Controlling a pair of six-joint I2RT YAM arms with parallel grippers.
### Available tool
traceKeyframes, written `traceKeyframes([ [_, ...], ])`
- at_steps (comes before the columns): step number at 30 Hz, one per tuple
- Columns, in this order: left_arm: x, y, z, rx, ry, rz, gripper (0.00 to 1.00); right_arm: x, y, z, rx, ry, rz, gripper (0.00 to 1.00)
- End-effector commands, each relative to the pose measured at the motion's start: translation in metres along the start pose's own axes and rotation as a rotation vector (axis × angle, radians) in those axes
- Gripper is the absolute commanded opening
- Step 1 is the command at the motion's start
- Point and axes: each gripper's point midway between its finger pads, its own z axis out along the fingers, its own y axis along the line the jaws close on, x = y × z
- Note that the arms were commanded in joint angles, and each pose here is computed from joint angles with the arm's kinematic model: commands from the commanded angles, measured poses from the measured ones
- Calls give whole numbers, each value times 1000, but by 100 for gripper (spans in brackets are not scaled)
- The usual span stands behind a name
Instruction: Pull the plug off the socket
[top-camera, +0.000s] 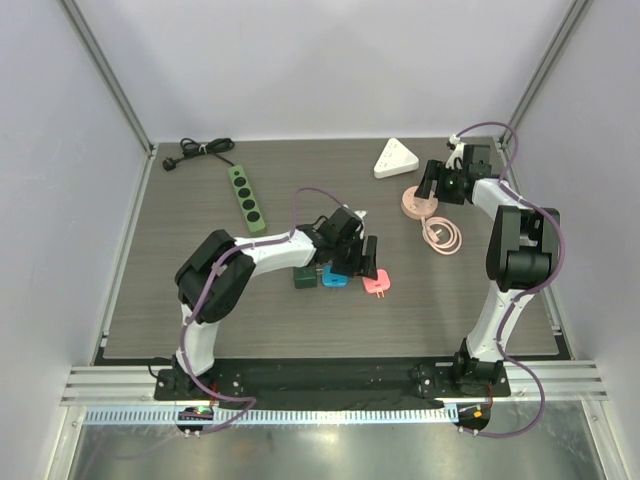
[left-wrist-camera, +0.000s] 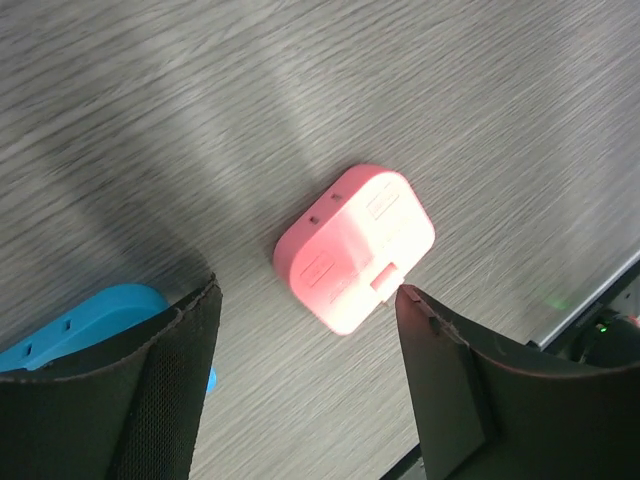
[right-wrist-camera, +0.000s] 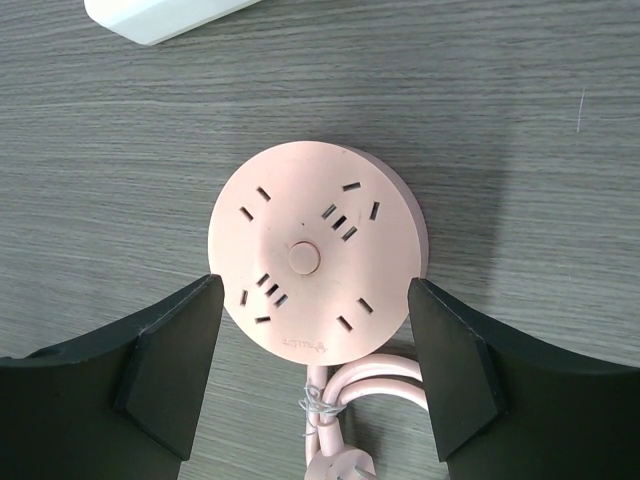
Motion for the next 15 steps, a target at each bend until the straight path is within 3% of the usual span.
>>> traceKeyframes([
  [1, -27, -8, -32, -32, -94, 66, 71, -29, 12, -17, -16, -91, -38, 80],
  [9, -71, -50, -77, 39, -225, 151, 72, -34, 10, -25, 17, -113, -34, 80],
  [15, -79, -57, -111, 29, -288, 207, 73, -50, 2, -50, 120, -179, -28, 80],
])
